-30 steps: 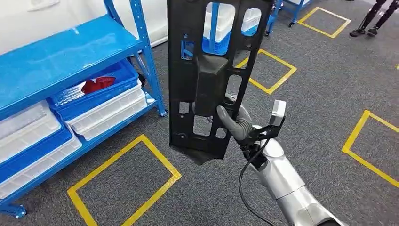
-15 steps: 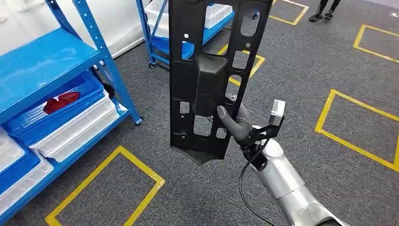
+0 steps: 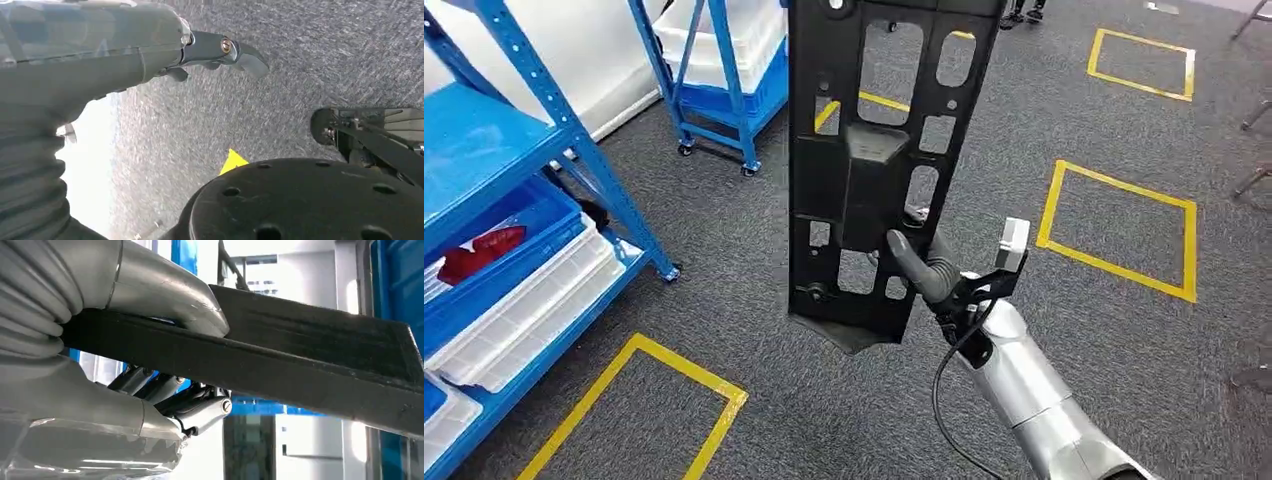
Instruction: Take the parts from the cabinet and place them on the table.
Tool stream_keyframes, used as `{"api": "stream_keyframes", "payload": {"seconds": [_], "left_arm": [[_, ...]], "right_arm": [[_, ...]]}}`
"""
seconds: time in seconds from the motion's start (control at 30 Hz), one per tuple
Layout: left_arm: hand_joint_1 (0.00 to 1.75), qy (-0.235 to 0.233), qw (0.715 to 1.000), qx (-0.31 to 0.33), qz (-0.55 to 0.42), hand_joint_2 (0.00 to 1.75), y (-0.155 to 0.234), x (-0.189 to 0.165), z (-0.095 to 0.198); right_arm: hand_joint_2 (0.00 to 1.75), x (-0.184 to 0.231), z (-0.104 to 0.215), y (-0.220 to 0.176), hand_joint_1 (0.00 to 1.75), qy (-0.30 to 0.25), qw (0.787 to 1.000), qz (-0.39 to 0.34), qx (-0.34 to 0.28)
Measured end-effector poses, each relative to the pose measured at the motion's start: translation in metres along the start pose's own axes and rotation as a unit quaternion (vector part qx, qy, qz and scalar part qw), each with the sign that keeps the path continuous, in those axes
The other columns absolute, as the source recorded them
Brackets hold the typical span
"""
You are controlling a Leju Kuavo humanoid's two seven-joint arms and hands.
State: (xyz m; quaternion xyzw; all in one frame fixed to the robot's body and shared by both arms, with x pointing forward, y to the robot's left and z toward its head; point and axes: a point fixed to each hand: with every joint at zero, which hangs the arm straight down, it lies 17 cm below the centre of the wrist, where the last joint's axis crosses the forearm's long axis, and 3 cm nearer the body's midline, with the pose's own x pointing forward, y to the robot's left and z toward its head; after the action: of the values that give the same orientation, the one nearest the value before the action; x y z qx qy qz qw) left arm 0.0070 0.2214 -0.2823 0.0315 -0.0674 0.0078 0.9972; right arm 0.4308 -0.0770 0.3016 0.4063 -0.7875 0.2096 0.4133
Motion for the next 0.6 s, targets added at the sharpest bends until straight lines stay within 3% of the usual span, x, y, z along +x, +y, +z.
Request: {"api": "stream_keyframes", "payload": {"seconds": [0.6], "left_arm": [[0.0, -0.01, 1.0, 0.0, 0.005, 1.75, 0.0, 0.011, -0.001]], "right_arm": [[1.75, 0.004, -0.009, 0.005, 1.75, -0.002, 1.0, 0.003, 0.017]]}}
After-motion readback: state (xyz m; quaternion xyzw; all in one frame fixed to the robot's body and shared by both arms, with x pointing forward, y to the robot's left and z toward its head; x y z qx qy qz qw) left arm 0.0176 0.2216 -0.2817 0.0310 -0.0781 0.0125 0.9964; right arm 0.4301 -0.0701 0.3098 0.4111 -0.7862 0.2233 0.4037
